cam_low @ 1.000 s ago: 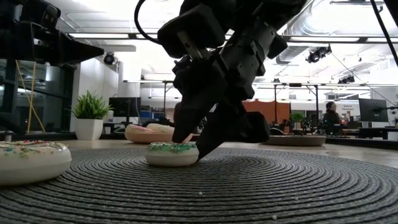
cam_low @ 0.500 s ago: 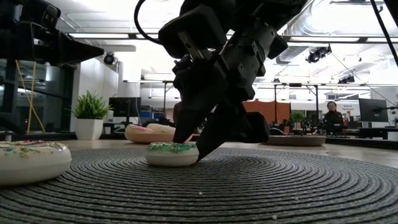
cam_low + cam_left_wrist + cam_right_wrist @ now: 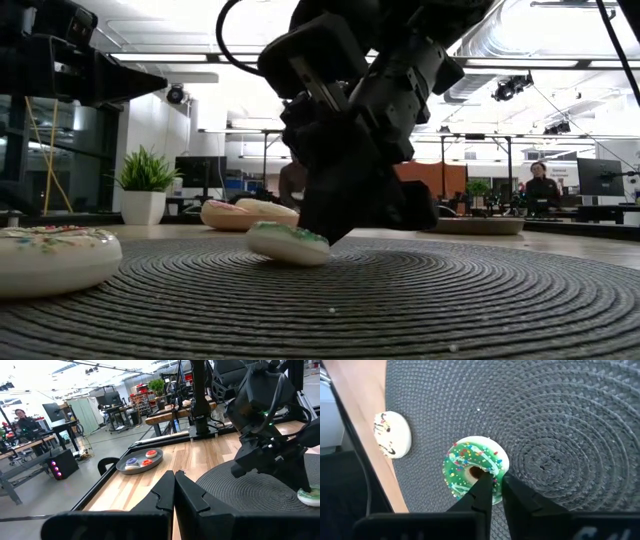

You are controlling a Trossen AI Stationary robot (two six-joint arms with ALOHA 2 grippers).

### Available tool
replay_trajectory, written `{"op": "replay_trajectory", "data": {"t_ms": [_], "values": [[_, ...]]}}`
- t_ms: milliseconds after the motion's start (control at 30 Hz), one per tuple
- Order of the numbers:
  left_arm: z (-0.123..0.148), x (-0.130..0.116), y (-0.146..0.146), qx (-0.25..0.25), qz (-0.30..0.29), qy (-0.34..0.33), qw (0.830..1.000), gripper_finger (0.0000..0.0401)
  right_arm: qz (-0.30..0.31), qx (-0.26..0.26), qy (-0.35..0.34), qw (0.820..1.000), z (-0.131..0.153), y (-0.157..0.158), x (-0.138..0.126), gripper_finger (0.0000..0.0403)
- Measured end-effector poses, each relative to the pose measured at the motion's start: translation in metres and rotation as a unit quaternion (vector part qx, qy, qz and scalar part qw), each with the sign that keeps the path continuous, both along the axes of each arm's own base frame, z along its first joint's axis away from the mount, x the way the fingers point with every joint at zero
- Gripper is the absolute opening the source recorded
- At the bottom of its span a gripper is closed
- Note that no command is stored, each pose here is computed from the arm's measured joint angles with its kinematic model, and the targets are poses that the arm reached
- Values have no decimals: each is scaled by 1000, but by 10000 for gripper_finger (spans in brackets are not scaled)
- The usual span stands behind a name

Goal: Pick & Place donuts
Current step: Put the small green donut on the gray plate

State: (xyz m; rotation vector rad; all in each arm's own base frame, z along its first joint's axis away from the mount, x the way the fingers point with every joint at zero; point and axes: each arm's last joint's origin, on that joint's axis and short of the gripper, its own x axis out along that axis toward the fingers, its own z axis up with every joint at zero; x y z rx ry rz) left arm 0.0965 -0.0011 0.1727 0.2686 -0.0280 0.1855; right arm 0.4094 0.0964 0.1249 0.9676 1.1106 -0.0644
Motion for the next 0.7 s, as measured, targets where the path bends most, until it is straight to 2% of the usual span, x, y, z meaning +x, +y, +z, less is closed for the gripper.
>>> {"op": "replay_trajectory", "data": {"t_ms": [200, 567, 700], "values": [[0, 0, 0, 0, 0, 0, 1000, 0, -7, -2, 16, 1000, -2, -7, -1, 18], [0, 0, 0, 0, 0, 0, 1000, 0, -21, -8, 28, 999, -1, -20, -1, 22], [0, 0, 0, 0, 0, 0, 1000, 0, -30, -28, 29, 999, 6, -23, -5, 23]]}}
